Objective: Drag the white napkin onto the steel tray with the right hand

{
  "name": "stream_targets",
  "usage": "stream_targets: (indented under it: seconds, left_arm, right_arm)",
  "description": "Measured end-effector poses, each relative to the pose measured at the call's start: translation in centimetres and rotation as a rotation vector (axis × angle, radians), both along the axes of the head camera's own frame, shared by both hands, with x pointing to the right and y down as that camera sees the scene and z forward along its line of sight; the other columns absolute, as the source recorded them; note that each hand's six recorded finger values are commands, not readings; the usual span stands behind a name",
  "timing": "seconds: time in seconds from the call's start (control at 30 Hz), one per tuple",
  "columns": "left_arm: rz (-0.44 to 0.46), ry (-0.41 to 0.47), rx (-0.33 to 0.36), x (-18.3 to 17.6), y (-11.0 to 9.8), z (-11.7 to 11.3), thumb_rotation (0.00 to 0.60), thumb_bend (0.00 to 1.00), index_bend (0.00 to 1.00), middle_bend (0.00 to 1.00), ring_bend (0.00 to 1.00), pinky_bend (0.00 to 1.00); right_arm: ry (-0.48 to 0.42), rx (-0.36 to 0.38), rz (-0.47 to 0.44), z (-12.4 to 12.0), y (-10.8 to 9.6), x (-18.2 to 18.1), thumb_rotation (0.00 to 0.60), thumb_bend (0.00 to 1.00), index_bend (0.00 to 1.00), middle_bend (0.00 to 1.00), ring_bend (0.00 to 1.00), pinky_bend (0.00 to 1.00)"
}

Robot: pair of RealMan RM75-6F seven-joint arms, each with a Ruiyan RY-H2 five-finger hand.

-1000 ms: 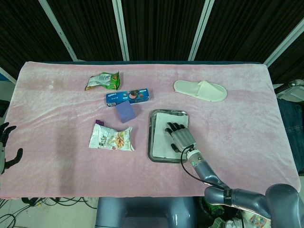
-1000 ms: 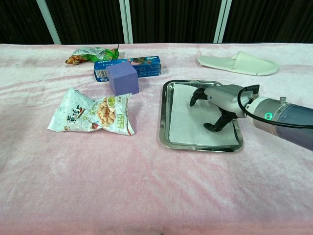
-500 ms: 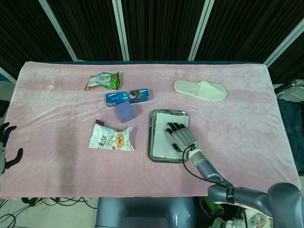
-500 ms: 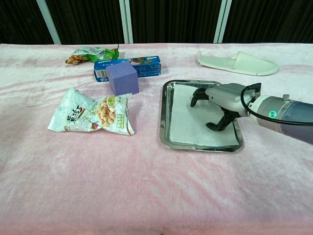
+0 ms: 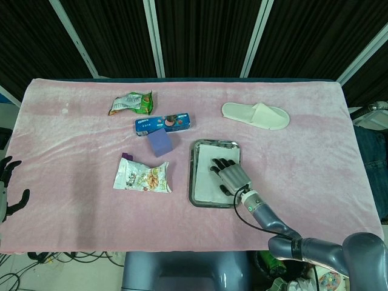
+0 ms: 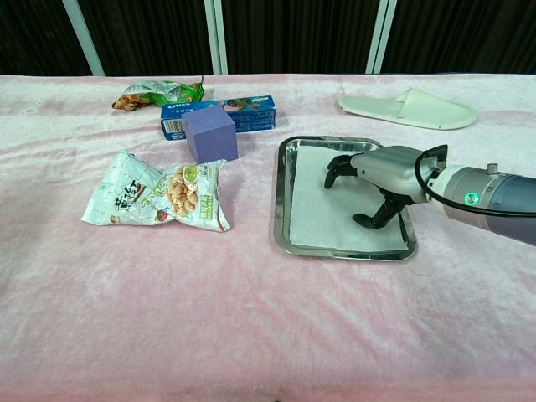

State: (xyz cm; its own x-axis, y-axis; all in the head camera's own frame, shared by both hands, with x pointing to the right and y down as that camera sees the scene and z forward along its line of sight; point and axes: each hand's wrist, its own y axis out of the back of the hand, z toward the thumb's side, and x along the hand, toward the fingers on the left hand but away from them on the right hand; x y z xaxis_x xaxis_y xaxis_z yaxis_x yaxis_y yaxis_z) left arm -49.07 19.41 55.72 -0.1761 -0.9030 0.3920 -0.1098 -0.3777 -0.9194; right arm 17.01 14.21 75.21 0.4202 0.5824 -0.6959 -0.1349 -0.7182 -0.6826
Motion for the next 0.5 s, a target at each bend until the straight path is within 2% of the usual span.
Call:
stream_targets:
  seconds: [0.5]
  left_arm:
    - [-0.007, -0.001, 0.005, -0.23, 0.01, -0.19, 0.6, 0.37, 0.18, 0.08, 0.0, 0.01]
  right_arm:
    - [-0.02, -0.019, -0.03, 0.51, -0.09, -0.95, 0.6, 0.35, 0.25, 0.08, 0.11, 0.19]
